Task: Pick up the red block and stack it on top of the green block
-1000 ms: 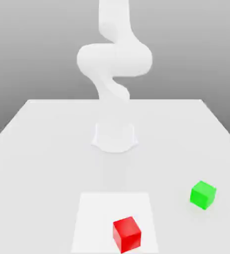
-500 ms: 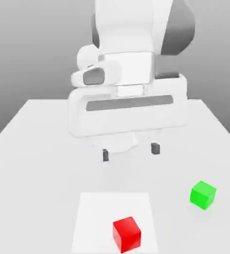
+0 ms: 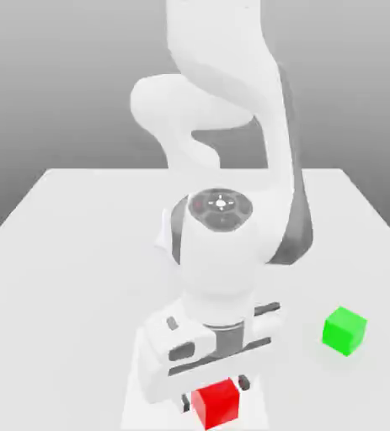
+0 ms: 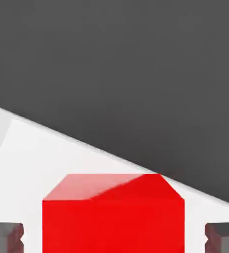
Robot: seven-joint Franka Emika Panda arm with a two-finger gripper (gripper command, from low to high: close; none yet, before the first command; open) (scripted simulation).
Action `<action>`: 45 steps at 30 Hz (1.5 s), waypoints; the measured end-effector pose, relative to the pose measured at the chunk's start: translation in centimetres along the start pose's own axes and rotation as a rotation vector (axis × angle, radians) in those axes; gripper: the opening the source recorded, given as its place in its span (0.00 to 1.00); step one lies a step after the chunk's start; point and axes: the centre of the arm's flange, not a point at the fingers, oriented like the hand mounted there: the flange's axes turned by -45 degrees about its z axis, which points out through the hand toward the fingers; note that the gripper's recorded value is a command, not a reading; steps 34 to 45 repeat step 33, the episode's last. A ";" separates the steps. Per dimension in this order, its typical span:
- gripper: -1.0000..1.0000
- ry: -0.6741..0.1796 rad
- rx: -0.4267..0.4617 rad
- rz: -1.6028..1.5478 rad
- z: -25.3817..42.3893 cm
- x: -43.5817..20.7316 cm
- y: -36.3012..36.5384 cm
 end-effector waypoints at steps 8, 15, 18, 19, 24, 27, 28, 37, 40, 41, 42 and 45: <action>0.00 0.000 0.000 0.000 -4.3 0.0 0.0; 0.00 0.000 0.005 -0.431 -7.6 0.1 -10.4; 0.00 0.000 0.005 -0.689 -8.4 -0.8 -16.8; 0.00 0.000 0.005 -0.770 -8.6 -1.3 -18.6; 0.00 -0.001 0.002 -1.155 -9.5 -4.7 -26.6; 0.00 -0.001 0.001 -1.207 -7.2 -5.1 -27.4; 0.00 -0.001 0.001 -1.197 -6.1 -4.9 -26.9; 1.00 -0.001 0.001 -1.194 -3.9 -5.0 -26.7; 1.00 -0.001 0.001 -1.194 -3.9 -5.0 -26.7; 1.00 -0.001 0.001 -1.194 -3.9 -5.0 -26.7; 1.00 -0.001 0.001 -1.194 -3.9 -5.0 -26.7; 1.00 -0.001 0.001 -1.194 -3.9 -5.0 -26.7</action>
